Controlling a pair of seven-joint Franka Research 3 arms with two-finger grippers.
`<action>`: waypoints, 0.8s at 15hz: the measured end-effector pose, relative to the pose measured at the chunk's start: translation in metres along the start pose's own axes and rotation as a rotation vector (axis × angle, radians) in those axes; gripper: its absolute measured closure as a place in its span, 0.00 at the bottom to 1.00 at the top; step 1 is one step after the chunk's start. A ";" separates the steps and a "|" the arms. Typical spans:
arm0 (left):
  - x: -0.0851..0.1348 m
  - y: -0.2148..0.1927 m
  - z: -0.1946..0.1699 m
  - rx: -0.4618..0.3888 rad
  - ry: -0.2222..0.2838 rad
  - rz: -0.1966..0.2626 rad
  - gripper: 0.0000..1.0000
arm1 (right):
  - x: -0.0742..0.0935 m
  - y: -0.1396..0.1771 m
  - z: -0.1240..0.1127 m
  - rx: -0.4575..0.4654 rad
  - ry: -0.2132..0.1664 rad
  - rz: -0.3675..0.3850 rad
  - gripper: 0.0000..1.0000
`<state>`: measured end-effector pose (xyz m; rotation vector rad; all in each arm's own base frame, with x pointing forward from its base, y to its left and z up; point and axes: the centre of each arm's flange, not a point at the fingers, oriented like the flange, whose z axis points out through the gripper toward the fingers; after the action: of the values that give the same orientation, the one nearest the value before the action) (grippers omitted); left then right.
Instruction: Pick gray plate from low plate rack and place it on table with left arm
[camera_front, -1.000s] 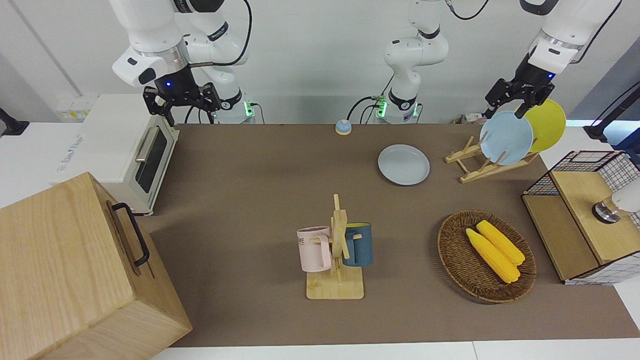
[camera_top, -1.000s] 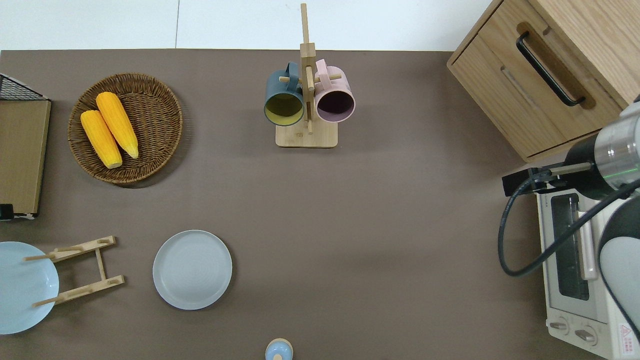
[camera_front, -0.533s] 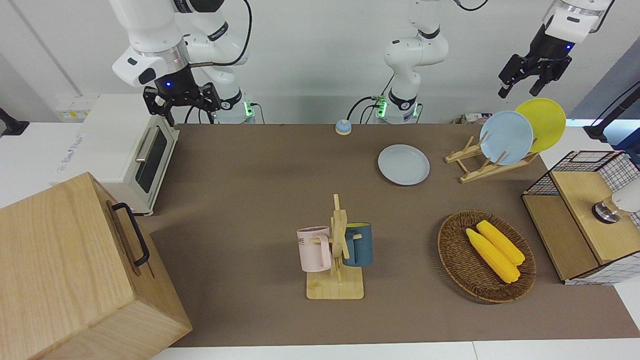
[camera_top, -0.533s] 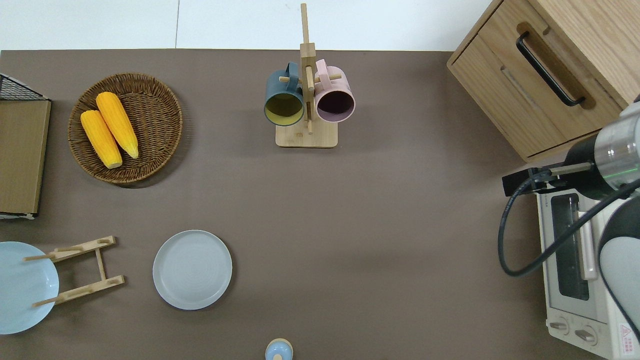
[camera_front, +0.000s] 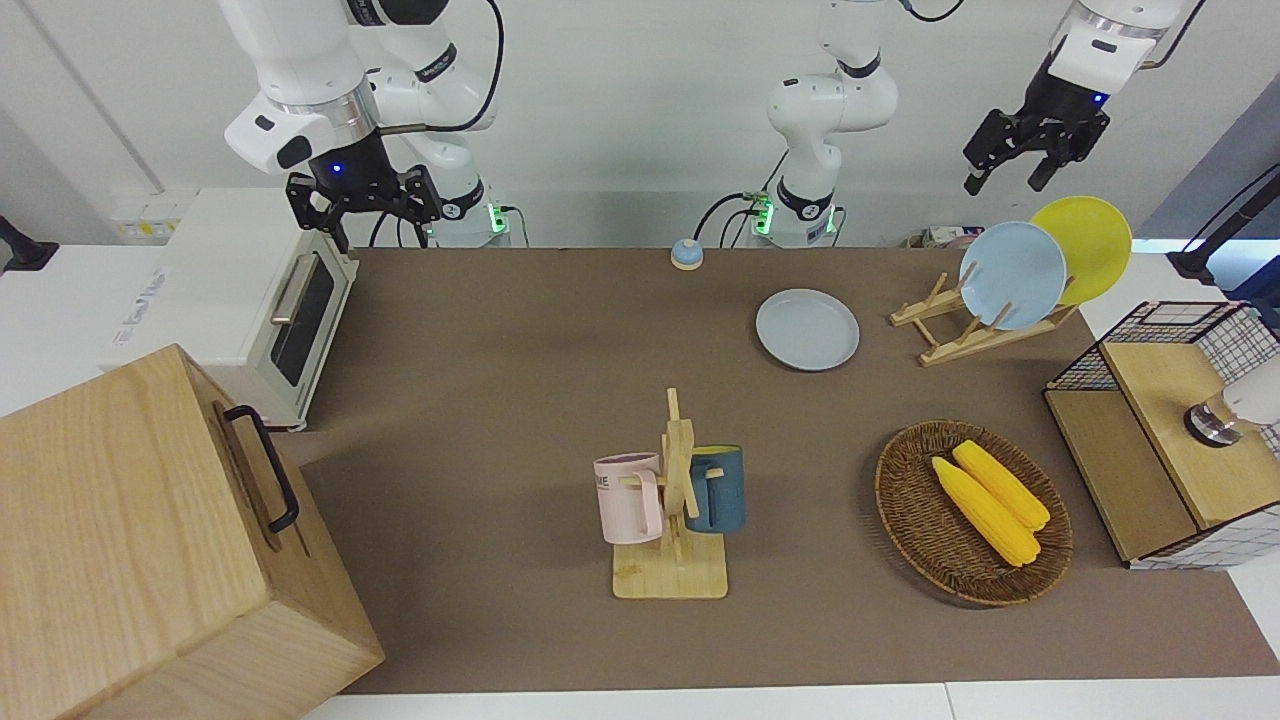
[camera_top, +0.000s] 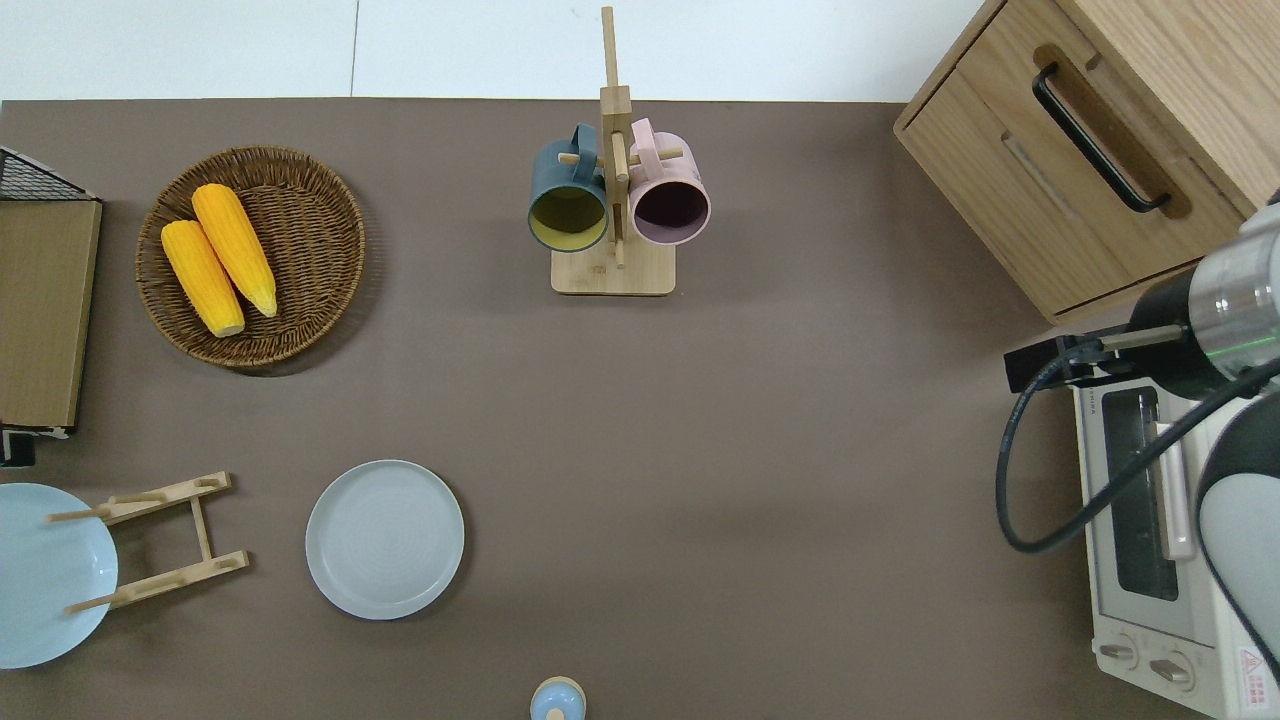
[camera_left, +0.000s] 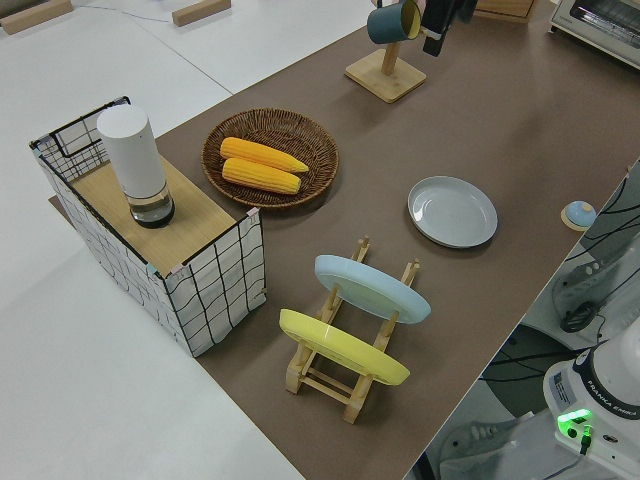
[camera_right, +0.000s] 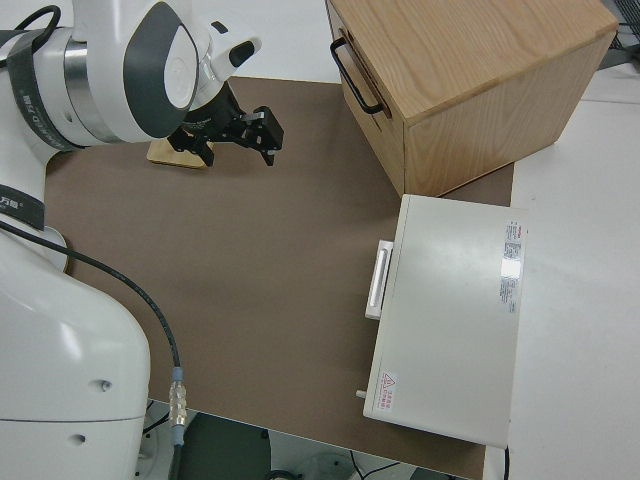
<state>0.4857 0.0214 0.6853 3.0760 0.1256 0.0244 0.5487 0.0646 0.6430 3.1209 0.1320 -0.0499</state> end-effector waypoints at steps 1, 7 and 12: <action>0.001 0.006 0.003 -0.002 -0.005 0.014 0.01 | 0.000 0.000 0.000 0.000 0.000 0.000 0.01; 0.014 0.011 0.037 -0.013 0.004 0.031 0.01 | 0.000 0.000 0.000 0.000 0.000 0.000 0.01; 0.022 0.009 0.054 -0.016 0.042 0.025 0.01 | 0.000 0.000 0.000 0.000 0.000 0.000 0.01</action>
<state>0.5088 0.0112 0.6326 3.0622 0.0880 0.0914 0.5487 0.0646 0.6430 3.1209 0.1320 -0.0499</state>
